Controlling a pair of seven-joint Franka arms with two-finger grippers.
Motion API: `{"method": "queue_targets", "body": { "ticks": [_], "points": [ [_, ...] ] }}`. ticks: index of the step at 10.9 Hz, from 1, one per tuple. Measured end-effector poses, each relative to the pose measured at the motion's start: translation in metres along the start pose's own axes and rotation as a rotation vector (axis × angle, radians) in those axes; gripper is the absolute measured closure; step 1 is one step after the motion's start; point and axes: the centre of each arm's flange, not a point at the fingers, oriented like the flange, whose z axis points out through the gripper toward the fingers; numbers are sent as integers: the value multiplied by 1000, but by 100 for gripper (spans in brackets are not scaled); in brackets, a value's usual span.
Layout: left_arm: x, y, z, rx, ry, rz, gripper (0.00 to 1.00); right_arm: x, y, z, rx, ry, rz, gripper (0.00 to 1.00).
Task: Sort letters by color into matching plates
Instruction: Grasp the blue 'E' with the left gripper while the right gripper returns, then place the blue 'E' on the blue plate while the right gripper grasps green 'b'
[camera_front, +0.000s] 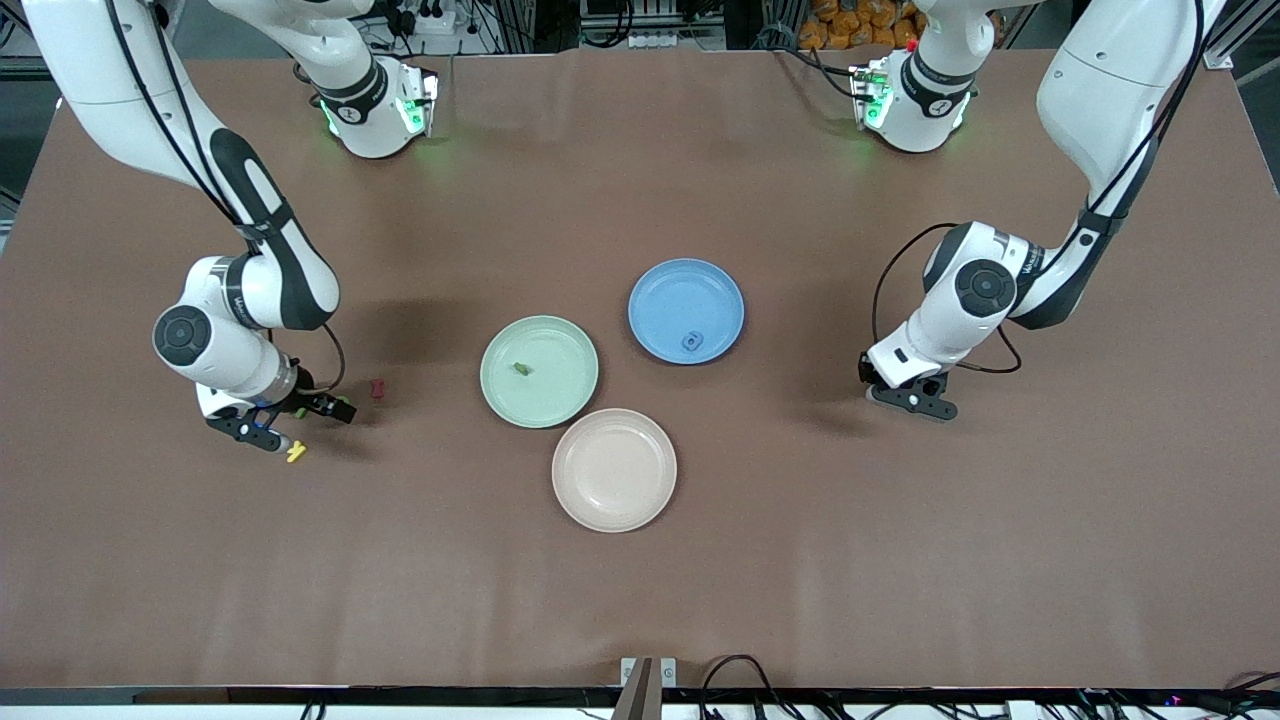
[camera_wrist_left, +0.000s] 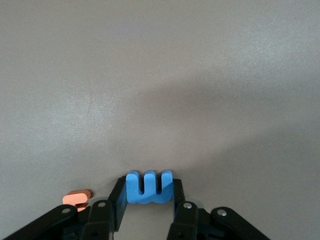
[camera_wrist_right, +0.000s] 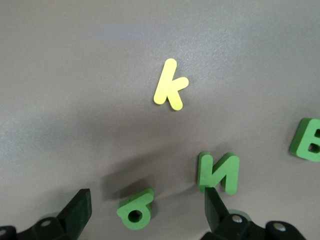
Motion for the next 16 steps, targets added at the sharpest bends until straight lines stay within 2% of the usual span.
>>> {"method": "queue_targets", "body": {
  "ticks": [6, 11, 16],
  "points": [
    [12, 9, -9, 3, 0, 15, 60, -7, -2, 5, -2, -7, -7, 0],
    [24, 47, -23, -28, -16, -36, 60, -15, -3, 11, 0, -3, -15, 0],
    [31, 102, -33, -22, -33, -99, 60, -18, -8, 10, 2, 1, -23, 4]
  ]
}}
